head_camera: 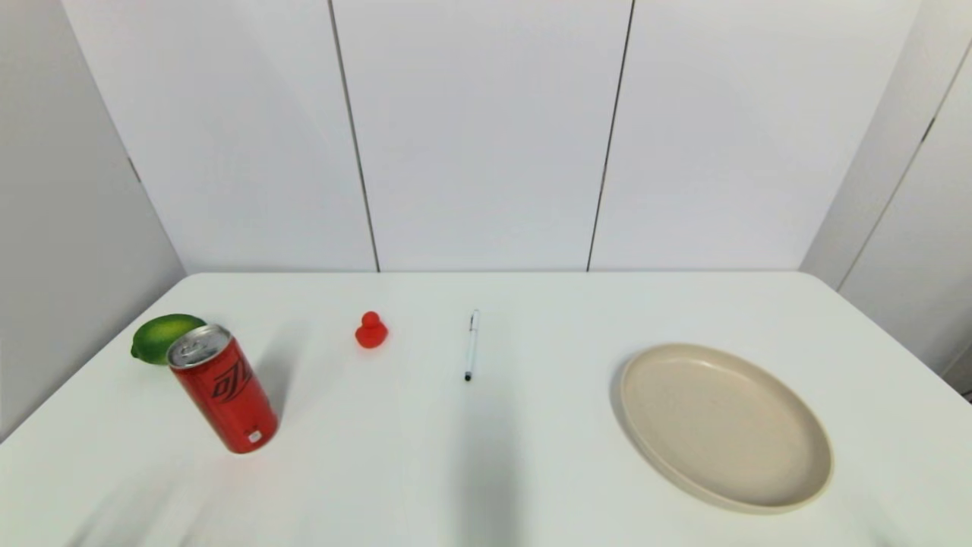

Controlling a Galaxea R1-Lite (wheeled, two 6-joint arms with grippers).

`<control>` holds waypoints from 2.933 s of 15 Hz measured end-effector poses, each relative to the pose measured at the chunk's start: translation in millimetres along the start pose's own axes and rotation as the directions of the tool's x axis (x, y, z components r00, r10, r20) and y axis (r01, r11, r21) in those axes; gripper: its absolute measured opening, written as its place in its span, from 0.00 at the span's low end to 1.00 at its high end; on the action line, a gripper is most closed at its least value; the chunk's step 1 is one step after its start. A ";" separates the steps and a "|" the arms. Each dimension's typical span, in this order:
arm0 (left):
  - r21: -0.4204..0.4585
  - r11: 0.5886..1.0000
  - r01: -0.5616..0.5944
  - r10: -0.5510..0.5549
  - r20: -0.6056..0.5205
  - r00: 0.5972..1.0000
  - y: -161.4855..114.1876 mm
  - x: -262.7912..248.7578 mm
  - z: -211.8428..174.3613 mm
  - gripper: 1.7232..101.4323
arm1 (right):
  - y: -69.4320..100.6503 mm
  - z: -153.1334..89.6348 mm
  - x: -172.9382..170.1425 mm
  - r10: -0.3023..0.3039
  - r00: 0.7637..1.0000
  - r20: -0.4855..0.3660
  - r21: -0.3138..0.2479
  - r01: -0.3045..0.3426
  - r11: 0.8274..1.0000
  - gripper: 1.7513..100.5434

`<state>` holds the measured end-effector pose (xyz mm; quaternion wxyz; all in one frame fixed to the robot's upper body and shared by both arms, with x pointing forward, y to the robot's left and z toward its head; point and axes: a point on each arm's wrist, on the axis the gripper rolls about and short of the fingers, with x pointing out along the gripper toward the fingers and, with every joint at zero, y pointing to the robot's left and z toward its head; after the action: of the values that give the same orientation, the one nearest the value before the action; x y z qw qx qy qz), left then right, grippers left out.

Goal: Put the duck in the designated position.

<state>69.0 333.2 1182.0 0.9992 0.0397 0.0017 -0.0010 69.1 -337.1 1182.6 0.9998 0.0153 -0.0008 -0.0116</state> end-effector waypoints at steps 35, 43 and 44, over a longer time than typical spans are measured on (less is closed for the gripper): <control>0.000 1.000 0.000 0.000 0.000 1.000 0.0 0.0 0.0 0.96 | 0.0 0.0 0.0 0.000 1.000 0.000 0.004 0.000 1.000 0.49; -0.016 1.000 -0.001 0.001 -0.001 1.000 0.0 0.0 0.0 0.96 | 0.0 0.0 0.0 0.000 1.000 0.000 0.004 0.000 1.000 0.80; -0.051 0.999 -0.005 0.005 -0.001 1.000 0.1 0.0 0.0 0.96 | 0.0 0.0 0.0 0.000 1.000 0.000 0.004 0.000 1.000 0.82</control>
<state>69.1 333.3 1182.0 0.9999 0.0141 0.0019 0.0017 69.1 -337.1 1182.6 0.9998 0.0175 -0.0008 -0.0115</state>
